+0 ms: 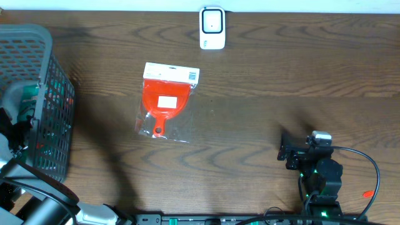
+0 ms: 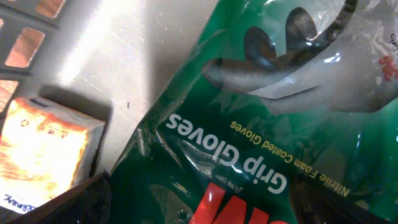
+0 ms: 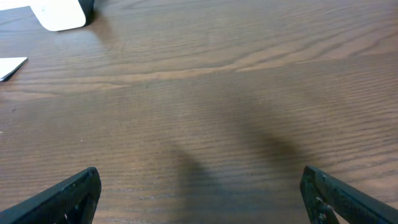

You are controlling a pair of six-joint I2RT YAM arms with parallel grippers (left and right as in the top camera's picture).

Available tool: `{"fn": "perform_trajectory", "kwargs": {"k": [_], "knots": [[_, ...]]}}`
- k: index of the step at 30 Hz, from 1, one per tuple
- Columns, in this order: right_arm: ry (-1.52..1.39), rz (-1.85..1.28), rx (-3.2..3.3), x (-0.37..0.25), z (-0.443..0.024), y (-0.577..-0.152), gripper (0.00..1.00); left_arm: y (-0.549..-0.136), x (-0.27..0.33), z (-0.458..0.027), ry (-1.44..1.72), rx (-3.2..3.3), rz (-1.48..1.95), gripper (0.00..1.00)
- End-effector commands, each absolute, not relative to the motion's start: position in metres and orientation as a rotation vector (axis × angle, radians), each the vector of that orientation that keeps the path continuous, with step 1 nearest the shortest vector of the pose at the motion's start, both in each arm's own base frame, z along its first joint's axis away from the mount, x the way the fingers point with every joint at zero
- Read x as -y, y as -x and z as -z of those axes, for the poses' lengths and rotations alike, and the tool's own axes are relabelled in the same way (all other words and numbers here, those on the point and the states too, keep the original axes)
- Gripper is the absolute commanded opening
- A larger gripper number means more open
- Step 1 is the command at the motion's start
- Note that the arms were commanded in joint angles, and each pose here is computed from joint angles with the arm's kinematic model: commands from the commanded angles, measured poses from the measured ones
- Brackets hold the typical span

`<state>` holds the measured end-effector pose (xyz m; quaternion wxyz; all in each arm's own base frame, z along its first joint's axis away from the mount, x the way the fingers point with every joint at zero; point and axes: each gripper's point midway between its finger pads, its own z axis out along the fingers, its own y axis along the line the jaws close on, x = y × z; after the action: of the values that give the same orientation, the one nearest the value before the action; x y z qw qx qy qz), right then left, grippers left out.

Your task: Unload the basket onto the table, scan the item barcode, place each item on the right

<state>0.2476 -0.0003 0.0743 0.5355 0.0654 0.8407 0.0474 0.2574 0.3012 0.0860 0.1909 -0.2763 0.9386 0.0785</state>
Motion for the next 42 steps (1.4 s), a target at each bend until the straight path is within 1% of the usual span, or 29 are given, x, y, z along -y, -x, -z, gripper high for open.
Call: {"fn": "perform_trajectory", "kwargs": {"k": [1,5,12,17,26,37,38,40,42], "knots": [[-0.175,-0.107,-2.01,0.002,-0.072,-0.247,0.99,-0.251,-0.317,-0.094,0.797,-2.63,-0.305,0.9],[-0.18,-0.1,-2.011,0.003,-0.071,-0.247,0.99,-0.248,-0.328,-0.104,0.819,-2.599,-0.334,0.9],[-0.182,-0.096,-2.013,0.004,-0.071,-0.246,0.99,-0.24,-0.335,-0.104,0.858,-2.587,-0.333,0.9],[-0.182,-0.096,-2.009,0.004,-0.072,-0.247,0.99,-0.252,-0.319,-0.101,0.821,-2.569,-0.185,0.9],[-0.181,-0.096,-2.006,0.004,-0.072,-0.247,0.99,-0.262,-0.299,-0.088,0.801,-2.572,0.008,0.91],[-0.181,-0.096,-2.006,0.004,-0.072,-0.247,0.99,-0.278,-0.287,-0.094,0.747,-2.506,0.13,0.9],[-0.181,-0.096,-2.006,0.004,-0.072,-0.247,0.99,-0.281,-0.286,-0.095,0.739,-2.495,0.147,0.9],[-0.181,-0.096,-2.006,0.004,-0.072,-0.247,0.99,-0.284,-0.284,-0.098,0.725,-2.477,0.168,0.84],[-0.181,-0.096,-2.006,0.004,-0.072,-0.247,0.99,-0.285,-0.284,-0.098,0.722,-2.474,0.169,0.75]]}}
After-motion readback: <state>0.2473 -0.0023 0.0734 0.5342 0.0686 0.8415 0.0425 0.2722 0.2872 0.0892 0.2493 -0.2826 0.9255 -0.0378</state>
